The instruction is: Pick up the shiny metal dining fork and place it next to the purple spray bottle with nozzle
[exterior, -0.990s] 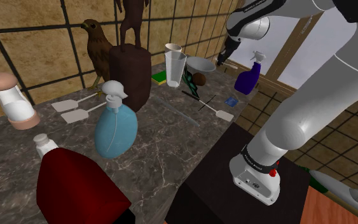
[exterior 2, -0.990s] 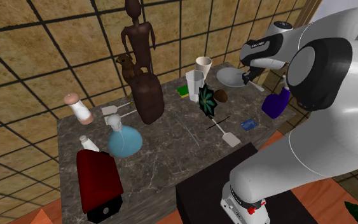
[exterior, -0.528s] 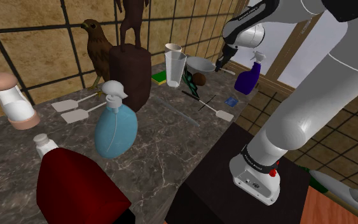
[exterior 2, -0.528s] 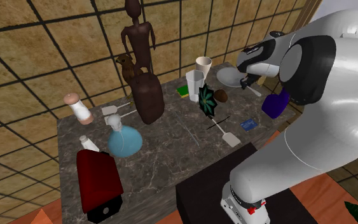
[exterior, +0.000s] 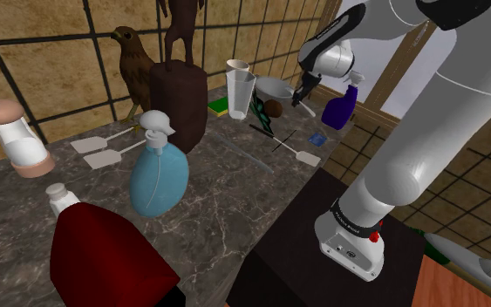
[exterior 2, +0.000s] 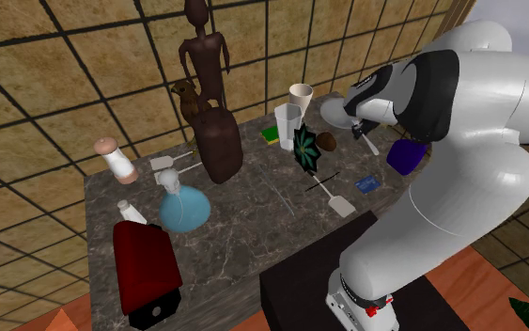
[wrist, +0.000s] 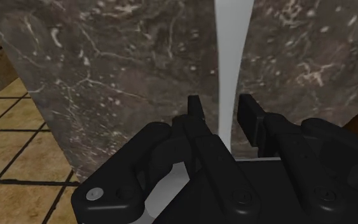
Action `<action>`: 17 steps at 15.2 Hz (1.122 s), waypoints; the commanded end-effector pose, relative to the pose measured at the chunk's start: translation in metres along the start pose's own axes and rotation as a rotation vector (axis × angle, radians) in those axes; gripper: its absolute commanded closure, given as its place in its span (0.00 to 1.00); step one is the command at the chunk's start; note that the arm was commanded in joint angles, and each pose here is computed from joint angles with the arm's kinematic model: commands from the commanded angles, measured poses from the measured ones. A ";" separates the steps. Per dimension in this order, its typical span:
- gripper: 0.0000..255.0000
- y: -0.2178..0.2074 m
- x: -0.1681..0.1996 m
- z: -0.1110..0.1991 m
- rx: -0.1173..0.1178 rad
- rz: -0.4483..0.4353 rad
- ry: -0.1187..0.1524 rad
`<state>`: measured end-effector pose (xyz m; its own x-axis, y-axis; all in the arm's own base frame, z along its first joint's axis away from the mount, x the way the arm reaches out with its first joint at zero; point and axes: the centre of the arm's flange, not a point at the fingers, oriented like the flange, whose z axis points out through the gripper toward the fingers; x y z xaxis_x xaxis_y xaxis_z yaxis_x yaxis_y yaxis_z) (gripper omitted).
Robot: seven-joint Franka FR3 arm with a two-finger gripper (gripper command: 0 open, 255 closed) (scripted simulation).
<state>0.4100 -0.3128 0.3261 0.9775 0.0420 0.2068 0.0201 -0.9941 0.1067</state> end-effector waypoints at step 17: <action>0.00 -0.003 -0.004 0.006 0.002 -0.001 -0.004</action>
<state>0.4090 -0.3103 0.3126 0.9781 0.0413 0.2038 0.0205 -0.9945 0.1029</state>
